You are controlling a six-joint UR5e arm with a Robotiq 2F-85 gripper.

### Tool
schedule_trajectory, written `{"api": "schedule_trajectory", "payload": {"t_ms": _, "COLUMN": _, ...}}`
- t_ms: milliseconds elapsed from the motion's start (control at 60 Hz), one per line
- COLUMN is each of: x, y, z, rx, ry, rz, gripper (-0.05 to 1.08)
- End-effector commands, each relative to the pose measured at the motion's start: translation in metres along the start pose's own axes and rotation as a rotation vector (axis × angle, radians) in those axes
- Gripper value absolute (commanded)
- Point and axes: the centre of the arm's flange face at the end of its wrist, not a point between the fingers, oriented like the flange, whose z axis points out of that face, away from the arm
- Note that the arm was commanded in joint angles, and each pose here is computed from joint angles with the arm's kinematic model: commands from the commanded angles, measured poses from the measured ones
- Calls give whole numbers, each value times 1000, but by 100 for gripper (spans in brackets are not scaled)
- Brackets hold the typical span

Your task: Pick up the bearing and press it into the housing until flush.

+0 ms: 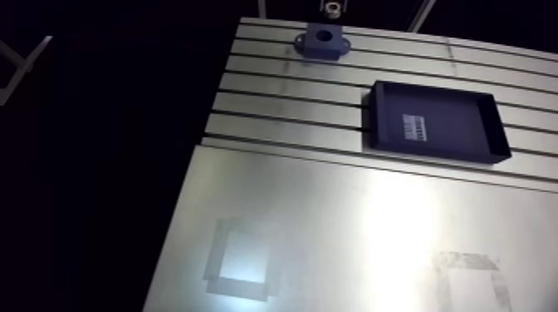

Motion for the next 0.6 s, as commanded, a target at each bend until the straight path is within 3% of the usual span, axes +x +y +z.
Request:
{"api": "schedule_trajectory", "payload": {"t_ms": 17, "x": 0, "y": -2, "z": 7, "rx": -2, "ry": -9, "rz": -5, "gripper": 64}}
{"api": "schedule_trajectory", "payload": {"t_ms": 600, "x": -2, "y": -11, "z": 25, "rx": -8, "ry": -34, "rz": -23, "gripper": 64}}
